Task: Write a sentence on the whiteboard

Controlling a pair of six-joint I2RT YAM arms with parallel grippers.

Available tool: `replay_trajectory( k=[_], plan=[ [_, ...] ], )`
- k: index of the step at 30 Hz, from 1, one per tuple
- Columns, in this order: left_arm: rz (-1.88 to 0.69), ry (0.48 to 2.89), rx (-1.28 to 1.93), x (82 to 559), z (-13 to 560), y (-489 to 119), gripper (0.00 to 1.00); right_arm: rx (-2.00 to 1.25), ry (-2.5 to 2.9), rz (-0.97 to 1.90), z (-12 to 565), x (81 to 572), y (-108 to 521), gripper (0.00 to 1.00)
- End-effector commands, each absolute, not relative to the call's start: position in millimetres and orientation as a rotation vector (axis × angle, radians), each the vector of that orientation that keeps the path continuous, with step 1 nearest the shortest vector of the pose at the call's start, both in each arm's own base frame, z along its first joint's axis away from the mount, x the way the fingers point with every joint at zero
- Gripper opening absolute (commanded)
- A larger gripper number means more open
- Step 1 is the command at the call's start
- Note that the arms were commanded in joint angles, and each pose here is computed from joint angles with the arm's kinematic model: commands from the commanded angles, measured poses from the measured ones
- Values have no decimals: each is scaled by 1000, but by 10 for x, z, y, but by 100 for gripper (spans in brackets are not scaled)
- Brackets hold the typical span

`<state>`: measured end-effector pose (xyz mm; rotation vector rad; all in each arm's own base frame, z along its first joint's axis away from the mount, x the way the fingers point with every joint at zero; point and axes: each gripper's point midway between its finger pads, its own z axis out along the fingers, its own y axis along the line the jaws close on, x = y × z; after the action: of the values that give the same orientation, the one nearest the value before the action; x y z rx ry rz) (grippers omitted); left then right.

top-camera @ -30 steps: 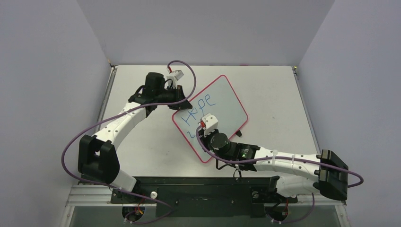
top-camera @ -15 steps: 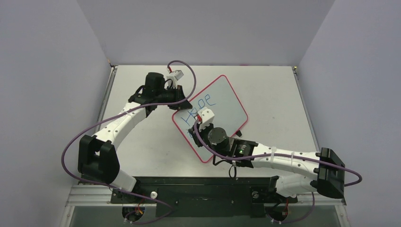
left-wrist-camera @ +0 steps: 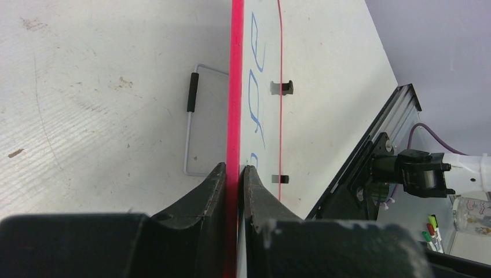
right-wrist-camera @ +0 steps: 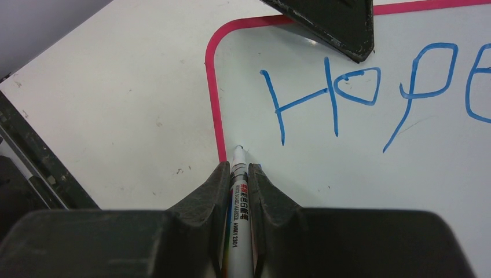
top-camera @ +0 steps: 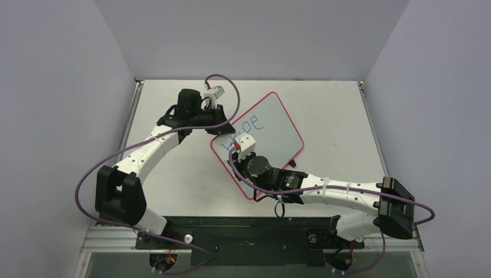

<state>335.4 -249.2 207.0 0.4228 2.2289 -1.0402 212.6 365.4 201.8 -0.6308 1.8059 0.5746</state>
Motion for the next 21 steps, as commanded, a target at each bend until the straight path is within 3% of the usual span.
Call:
replay_trajectory(
  k=[1, 21],
  plan=[
    [-892, 2126, 419, 3530, 2272, -2331, 0, -579, 1790, 577, 2098, 2204, 3671, 0],
    [-885, 2127, 418, 3536, 2272, -2324, 0, -530, 1779, 518, 2243, 2236, 3437, 0]
  ],
)
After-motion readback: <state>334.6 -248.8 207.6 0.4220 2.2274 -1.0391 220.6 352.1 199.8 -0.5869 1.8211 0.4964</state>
